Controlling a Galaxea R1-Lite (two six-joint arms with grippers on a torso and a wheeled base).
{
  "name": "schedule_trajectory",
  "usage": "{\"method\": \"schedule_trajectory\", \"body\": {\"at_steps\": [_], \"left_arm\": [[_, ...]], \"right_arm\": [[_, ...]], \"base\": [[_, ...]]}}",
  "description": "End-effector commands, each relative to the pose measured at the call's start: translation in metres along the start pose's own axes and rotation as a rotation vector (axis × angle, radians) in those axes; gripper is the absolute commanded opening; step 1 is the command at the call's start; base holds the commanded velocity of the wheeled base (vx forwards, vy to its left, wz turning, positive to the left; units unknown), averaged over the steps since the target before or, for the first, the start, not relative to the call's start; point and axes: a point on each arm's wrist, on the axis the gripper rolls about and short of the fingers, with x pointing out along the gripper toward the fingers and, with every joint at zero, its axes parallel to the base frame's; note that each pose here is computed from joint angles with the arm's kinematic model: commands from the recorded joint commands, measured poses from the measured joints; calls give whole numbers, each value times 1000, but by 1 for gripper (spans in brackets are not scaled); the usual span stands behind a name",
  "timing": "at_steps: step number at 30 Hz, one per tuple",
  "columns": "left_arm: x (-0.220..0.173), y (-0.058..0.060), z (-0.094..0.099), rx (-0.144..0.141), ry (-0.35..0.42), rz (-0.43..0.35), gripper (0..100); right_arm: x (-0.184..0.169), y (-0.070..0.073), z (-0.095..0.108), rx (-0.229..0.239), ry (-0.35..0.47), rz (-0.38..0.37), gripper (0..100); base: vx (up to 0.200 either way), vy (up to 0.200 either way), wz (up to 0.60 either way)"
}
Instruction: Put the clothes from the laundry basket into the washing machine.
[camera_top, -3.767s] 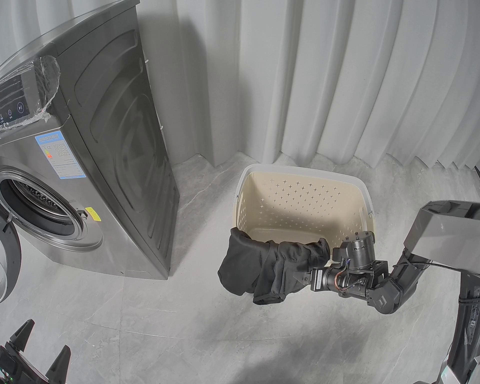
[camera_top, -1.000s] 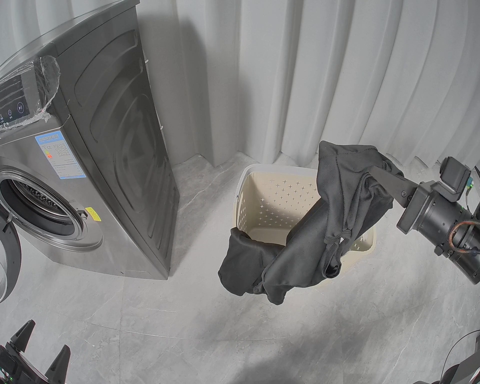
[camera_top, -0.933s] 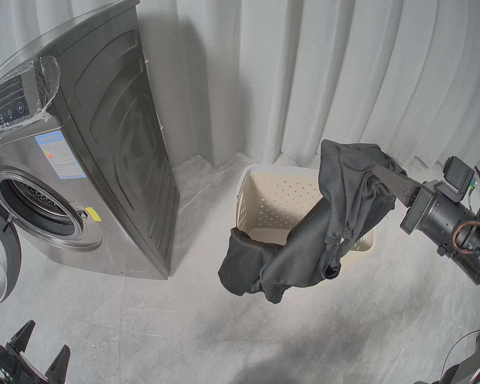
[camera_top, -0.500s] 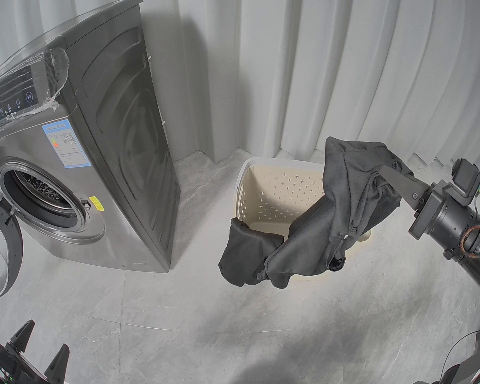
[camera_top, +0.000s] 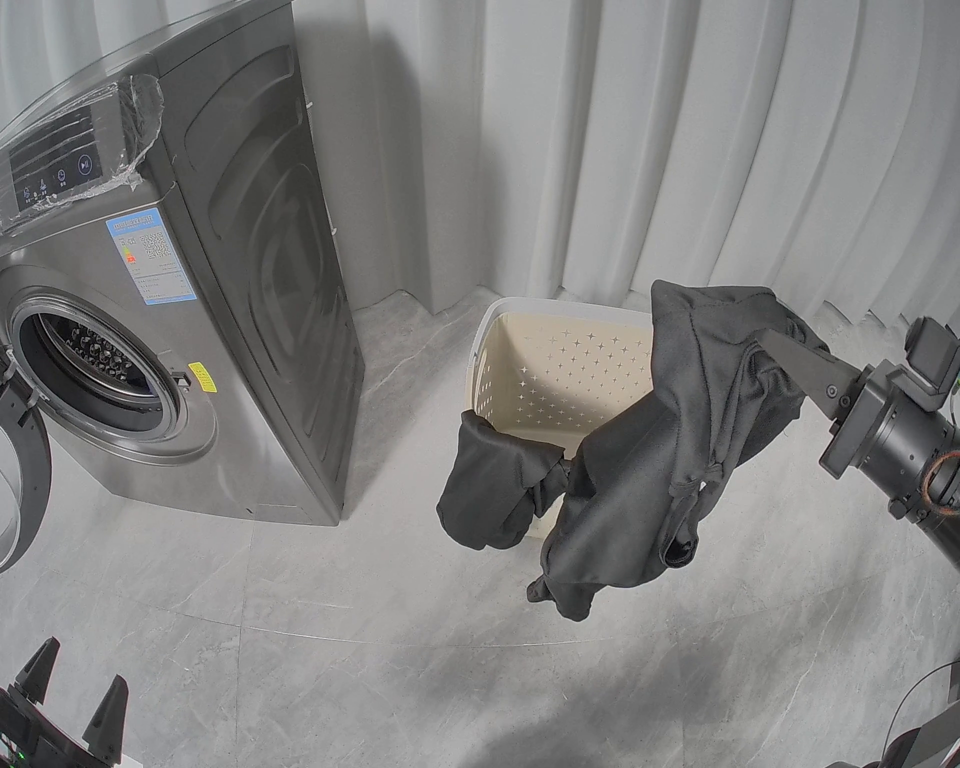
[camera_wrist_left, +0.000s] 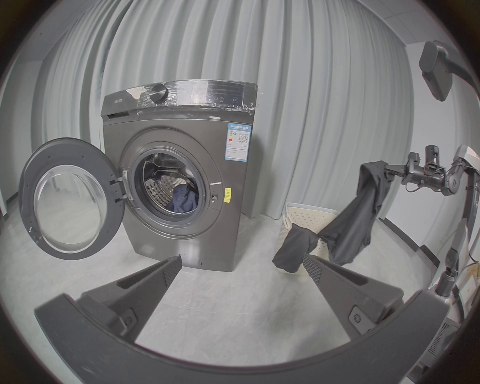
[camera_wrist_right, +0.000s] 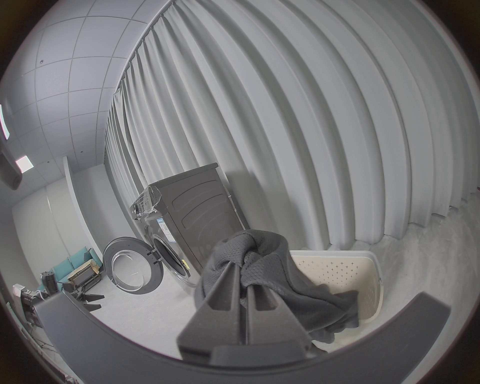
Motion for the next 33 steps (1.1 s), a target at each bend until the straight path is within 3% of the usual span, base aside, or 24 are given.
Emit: {"method": "schedule_trajectory", "body": {"at_steps": [1, 8, 11, 16, 21, 22, 24, 30, 33], "left_arm": [[1, 0, -5, -9, 10, 44, 100], [1, 0, -5, 6, 11, 43, 100], [1, 0, -5, -6, 10, 49, 100], [1, 0, -5, -1, 10, 52, 100], [-2, -1, -6, 6, -22, 94, 100], [-6, -3, -8, 16, -64, 71, 100], [-7, -4, -8, 19, -67, 11, 100], [-7, -4, -8, 24, -70, 8, 100], [-7, -4, -8, 17, -71, 1, 100]], "right_arm": [[1, 0, 0, 1, 1, 1, 0], [2, 0, -2, 0, 7, 3, 0], [2, 0, -1, 0, 5, 3, 0], [2, 1, 0, 0, 2, 4, 0], [2, 0, -2, 0, 8, 4, 0], [2, 0, -2, 0, 7, 4, 0], [2, 0, -2, 0, 7, 4, 0], [2, 1, -2, 0, 9, 7, 0], [2, 1, -2, 0, 9, 9, 0]], "base": [[0, 200, 0], [0, 200, 0], [0, 200, 0], [0, 200, 0], [0, 200, 0], [0, 200, 0], [0, 200, 0], [0, 200, 0], [0, 0, 0]]}}
